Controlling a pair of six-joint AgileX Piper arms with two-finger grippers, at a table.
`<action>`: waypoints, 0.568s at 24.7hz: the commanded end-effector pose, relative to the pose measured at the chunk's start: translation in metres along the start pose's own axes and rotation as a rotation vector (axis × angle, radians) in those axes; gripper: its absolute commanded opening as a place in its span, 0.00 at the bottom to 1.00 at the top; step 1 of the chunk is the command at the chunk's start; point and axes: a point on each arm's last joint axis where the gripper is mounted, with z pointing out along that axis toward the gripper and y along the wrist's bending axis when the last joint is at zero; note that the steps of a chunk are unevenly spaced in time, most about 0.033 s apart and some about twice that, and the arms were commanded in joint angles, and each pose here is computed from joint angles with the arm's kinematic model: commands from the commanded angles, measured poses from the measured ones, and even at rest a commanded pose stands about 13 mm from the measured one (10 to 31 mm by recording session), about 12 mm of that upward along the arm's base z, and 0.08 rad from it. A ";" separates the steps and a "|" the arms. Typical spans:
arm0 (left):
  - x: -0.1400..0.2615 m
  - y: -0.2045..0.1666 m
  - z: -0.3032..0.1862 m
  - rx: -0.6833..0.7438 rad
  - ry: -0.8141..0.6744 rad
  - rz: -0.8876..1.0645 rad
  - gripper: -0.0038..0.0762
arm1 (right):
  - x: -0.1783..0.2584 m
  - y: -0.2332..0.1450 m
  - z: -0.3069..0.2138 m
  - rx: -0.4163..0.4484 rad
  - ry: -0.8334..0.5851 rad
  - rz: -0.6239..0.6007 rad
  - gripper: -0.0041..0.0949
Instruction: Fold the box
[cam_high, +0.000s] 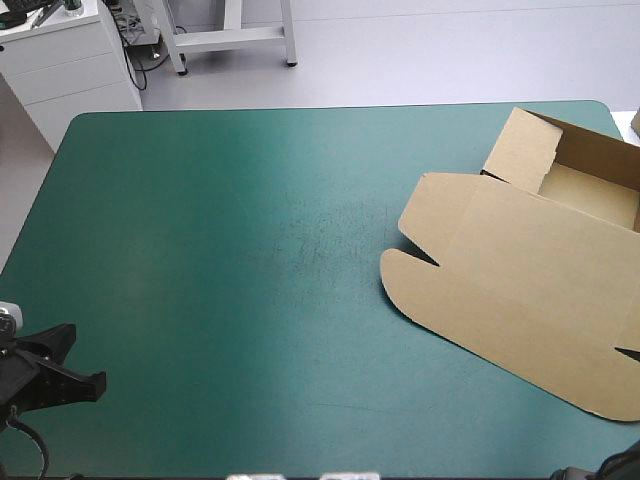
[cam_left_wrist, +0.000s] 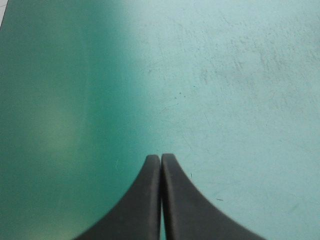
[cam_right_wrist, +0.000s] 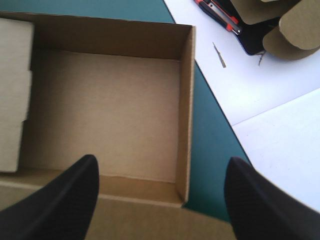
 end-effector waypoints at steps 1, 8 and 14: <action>-0.010 -0.001 -0.003 0.009 -0.068 -0.005 0.02 | 0.019 0.023 -0.067 -0.041 -0.106 -0.062 0.51; -0.008 0.000 -0.002 0.005 -0.049 0.022 0.02 | 0.073 0.071 -0.125 -0.188 -0.195 -0.199 0.03; 0.003 0.002 -0.009 0.006 -0.083 0.017 0.02 | 0.161 0.111 -0.157 -0.376 -0.253 -0.443 0.02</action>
